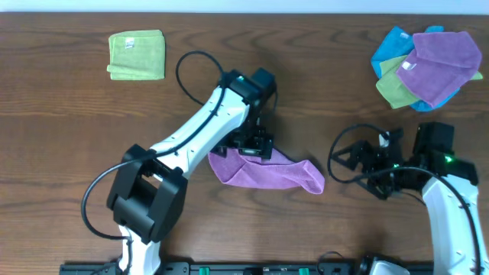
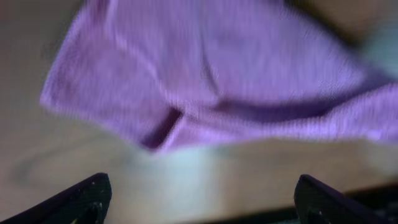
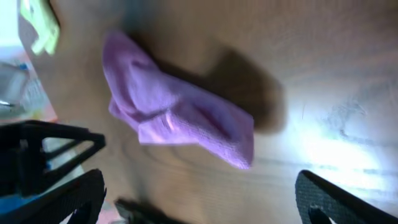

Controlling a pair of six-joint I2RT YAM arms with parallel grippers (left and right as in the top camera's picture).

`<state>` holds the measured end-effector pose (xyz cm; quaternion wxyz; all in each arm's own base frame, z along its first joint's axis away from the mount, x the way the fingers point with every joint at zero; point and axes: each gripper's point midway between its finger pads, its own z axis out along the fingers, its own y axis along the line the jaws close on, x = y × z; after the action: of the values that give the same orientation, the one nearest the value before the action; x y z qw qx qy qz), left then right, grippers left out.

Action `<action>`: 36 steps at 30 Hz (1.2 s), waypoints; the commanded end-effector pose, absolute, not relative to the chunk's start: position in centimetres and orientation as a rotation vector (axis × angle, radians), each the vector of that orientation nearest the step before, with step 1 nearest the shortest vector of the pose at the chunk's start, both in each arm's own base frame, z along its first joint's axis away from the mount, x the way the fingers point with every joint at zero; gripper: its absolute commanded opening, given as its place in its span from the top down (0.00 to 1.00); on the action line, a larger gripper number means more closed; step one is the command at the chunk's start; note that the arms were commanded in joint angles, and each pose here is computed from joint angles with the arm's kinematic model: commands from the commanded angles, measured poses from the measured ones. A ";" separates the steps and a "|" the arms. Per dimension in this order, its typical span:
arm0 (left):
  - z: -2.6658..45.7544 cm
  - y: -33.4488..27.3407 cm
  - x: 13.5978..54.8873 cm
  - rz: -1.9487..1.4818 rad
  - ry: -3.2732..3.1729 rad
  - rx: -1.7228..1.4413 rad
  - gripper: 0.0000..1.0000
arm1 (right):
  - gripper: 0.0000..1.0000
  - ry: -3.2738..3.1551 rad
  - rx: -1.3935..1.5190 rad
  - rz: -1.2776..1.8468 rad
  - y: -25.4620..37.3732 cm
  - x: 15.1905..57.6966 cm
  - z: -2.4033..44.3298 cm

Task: Fold the cloth
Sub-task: 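Lay the purple cloth down on the table with the left gripper, then reach the right gripper to the cloth's right corner and grasp it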

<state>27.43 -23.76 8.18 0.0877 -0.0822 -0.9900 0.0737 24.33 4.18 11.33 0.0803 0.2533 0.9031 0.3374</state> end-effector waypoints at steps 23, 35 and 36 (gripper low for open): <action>2.9 -24.1 31.2 0.706 -2.972 -0.132 0.05 | 0.01 2.493 0.731 1.042 5.6 29.9 13.7; 2.5 -24.0 32.7 0.689 -3.049 -0.131 0.05 | 0.01 2.447 0.687 1.034 5.4 30.9 14.4; 2.3 -23.8 32.7 0.666 -3.057 -0.129 0.05 | 0.01 2.447 0.687 1.034 5.4 30.9 14.4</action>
<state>32.77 -24.52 2.65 0.0088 -0.0472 -0.9718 0.2311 30.98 5.05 14.12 0.1980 0.2480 0.8756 0.3641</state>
